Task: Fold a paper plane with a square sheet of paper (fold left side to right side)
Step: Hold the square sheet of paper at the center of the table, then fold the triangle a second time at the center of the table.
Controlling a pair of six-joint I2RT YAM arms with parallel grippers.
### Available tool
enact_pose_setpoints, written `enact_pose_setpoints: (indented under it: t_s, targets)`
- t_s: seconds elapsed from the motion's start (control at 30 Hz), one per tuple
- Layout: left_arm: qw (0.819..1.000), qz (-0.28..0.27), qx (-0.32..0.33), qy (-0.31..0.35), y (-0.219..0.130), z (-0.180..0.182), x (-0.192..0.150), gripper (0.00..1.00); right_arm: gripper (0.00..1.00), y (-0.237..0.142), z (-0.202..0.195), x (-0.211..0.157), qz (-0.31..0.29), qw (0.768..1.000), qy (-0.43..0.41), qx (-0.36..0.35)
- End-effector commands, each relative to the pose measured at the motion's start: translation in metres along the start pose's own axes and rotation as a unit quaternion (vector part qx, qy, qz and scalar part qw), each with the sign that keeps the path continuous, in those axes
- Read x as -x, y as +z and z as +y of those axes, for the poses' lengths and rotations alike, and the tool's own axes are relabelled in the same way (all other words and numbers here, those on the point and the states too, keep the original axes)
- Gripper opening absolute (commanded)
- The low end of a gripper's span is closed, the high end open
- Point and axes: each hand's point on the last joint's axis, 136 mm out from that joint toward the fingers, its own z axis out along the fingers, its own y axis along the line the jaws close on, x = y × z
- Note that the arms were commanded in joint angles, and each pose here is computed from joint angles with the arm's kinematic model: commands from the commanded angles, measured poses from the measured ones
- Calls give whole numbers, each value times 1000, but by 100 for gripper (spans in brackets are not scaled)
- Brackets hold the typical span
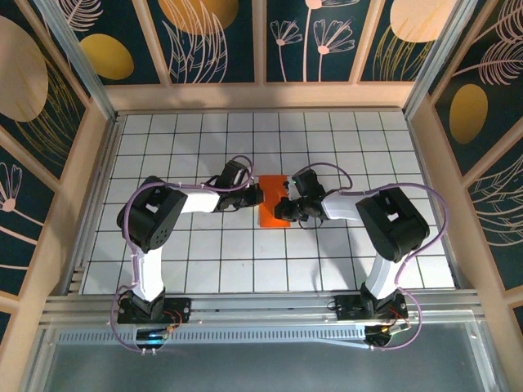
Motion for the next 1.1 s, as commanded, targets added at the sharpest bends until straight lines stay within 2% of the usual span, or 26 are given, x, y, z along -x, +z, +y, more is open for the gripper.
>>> enact_pose_setpoints:
  t_s: [0.0,0.1,0.2,0.33,0.53,0.83,1.07]
  targets:
    - [999,26,37,0,7,20,-19,0,8,-16,29,3,8,999,11,37]
    - [998,31,45,0,6,25,-25,0,18,-36,47,21,-24,998,-1,54]
    - [998,30,50,0,4,27,-28,0,27,-46,44,22,-28,999,-6,41]
    - [999,27,47,1,3,23,-27,0,33,-53,14,13,-17,999,22,16]
    - [999,23,43,2,2,19,-25,0,43,-55,-7,-6,-6,999,52,-5]
    - [999,22,42,2,2,18,-24,0,50,-49,-21,-19,6,997,71,-21]
    - [999,21,43,2,2,18,-24,0,51,-43,-18,-23,15,997,78,1]
